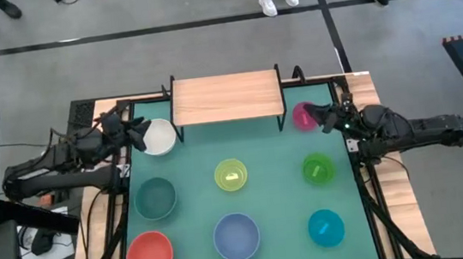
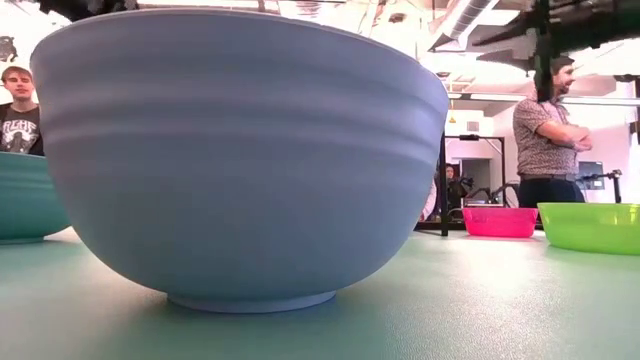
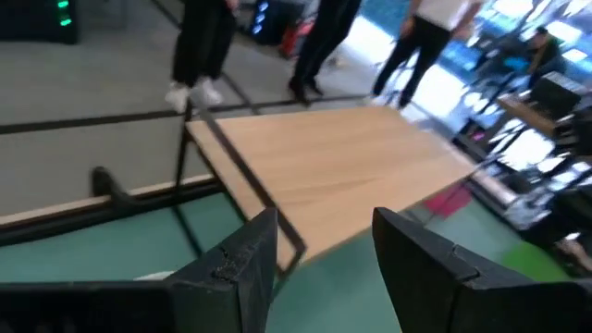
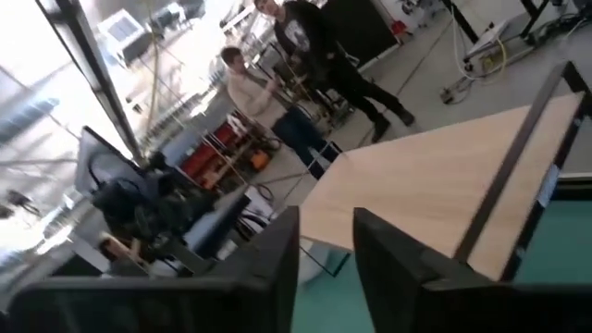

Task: Place and stack bowls onto a shelf
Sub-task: Put the large white bowl on the shelf

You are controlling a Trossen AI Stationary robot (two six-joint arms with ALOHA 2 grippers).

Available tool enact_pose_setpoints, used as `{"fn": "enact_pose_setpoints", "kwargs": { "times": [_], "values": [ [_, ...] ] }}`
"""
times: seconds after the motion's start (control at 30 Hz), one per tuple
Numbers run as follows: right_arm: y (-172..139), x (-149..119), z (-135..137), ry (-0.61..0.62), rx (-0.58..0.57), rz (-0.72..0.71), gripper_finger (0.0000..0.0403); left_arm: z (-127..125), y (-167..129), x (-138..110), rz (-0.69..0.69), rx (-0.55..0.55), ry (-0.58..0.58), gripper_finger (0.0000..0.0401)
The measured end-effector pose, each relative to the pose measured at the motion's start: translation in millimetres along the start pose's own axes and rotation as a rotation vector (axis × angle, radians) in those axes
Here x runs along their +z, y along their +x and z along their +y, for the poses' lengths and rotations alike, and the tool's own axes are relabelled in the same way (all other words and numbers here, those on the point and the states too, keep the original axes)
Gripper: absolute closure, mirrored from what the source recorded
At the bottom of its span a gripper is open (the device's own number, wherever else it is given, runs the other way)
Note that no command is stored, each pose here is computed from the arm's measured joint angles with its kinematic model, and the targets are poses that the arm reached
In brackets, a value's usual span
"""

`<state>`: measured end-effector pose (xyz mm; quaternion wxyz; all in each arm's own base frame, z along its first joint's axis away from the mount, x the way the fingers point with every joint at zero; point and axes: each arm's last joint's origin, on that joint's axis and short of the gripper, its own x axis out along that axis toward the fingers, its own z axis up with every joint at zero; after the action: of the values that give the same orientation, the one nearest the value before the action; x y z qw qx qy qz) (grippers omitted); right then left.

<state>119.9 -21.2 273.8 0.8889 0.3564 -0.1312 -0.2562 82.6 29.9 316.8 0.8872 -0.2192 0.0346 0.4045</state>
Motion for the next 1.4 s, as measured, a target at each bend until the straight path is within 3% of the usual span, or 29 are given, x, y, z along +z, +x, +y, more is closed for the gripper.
{"fn": "enact_pose_setpoints", "kwargs": {
  "times": [0.23, 0.47, 0.67, 0.87, 1.4],
  "values": [
    [23, 12, 29, -0.125, -0.074, 0.087, 0.0195, -8, 10, 24, 0.143, 0.203, 0.075, 0.0238],
    [45, 27, 60, -0.245, -0.172, 0.171, 0.0184, -1, 41, 22, 0.446, 0.489, 0.142, 0.0238],
    [57, 43, 79, -0.28, -0.235, 0.214, 0.0184, 10, 78, 13, 0.647, 0.573, 0.102, 0.0238],
    [66, 50, 91, -0.299, -0.288, 0.295, 0.0184, 28, 105, 9, 0.735, 0.692, 0.123, 0.0238],
    [90, 39, 101, -0.339, -0.345, 0.413, 0.0184, 74, 163, -12, 0.958, 0.846, 0.085, 0.0249]
  ]
}}
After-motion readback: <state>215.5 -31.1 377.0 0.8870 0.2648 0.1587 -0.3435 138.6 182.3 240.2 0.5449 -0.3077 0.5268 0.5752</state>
